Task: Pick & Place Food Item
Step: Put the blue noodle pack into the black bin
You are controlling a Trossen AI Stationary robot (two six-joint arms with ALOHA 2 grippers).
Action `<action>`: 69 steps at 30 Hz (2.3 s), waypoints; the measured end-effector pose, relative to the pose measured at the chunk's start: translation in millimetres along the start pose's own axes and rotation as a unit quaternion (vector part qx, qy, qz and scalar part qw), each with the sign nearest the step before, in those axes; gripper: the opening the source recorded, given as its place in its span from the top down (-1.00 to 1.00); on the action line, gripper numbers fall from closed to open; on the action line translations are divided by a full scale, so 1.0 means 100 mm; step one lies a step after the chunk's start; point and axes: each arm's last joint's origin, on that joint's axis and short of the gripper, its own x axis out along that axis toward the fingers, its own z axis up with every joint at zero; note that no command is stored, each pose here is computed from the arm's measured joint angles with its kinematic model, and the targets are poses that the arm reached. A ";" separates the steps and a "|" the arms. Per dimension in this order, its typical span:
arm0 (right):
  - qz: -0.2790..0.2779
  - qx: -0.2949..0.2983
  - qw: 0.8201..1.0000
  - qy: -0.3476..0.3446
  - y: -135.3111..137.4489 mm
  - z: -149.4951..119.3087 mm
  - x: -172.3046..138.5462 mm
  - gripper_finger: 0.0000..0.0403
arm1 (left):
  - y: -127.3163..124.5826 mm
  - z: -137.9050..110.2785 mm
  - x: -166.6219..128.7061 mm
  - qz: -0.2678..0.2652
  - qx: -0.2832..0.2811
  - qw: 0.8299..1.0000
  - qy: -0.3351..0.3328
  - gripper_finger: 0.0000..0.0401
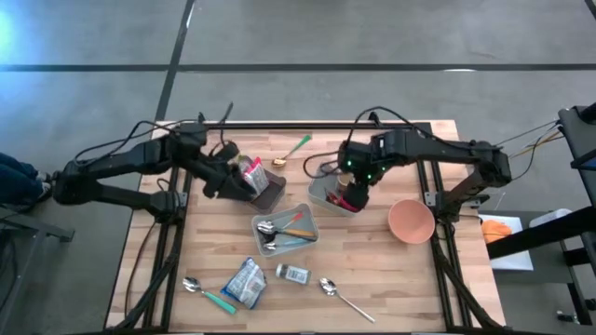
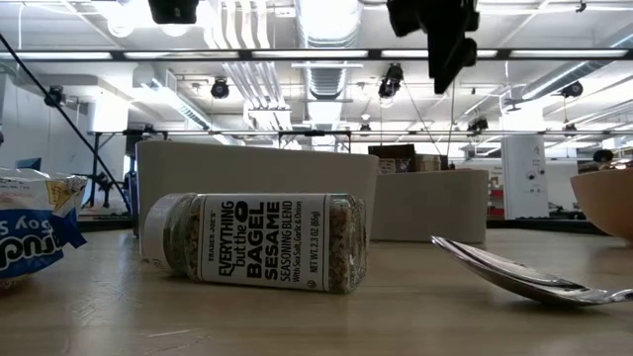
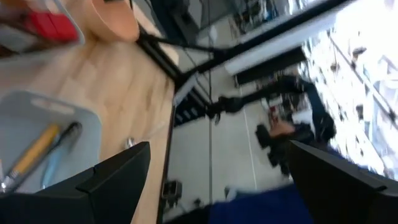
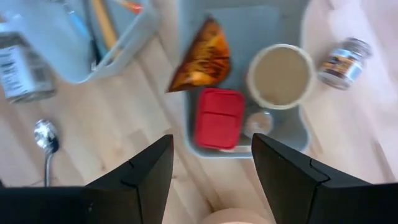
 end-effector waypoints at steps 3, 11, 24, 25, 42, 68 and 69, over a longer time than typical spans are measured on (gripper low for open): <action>0.007 -0.019 1.000 -0.002 0.14 -0.05 -0.02 -0.07 | 0.01 -0.11 0.07 -0.002 0.009 0.999 0.041 -0.87; -0.025 -0.036 0.999 -0.020 0.39 -0.20 -0.02 -0.07 | 0.30 -0.53 0.25 0.099 -0.120 0.979 0.132 -0.87; -0.050 -0.060 0.996 -0.037 0.55 -0.31 -0.01 -0.07 | 0.97 -1.23 0.57 0.140 -0.138 0.967 0.162 -0.75; -0.050 -0.060 0.996 -0.037 0.55 -0.31 -0.01 -0.07 | 1.00 -1.27 0.59 0.132 -0.137 0.968 0.162 -0.71; -0.050 -0.062 0.996 -0.035 0.55 -0.31 -0.01 -0.07 | 1.33 -1.72 0.67 0.195 -0.215 0.946 0.144 -0.42; -0.049 -0.060 0.996 -0.035 0.55 -0.31 0.00 -0.07 | 1.57 -1.85 1.22 0.185 -0.171 0.934 0.255 -0.42; -0.048 -0.060 0.996 -0.035 0.55 -0.31 0.00 -0.07 | 1.57 -1.85 1.22 0.185 -0.169 0.933 0.258 -0.42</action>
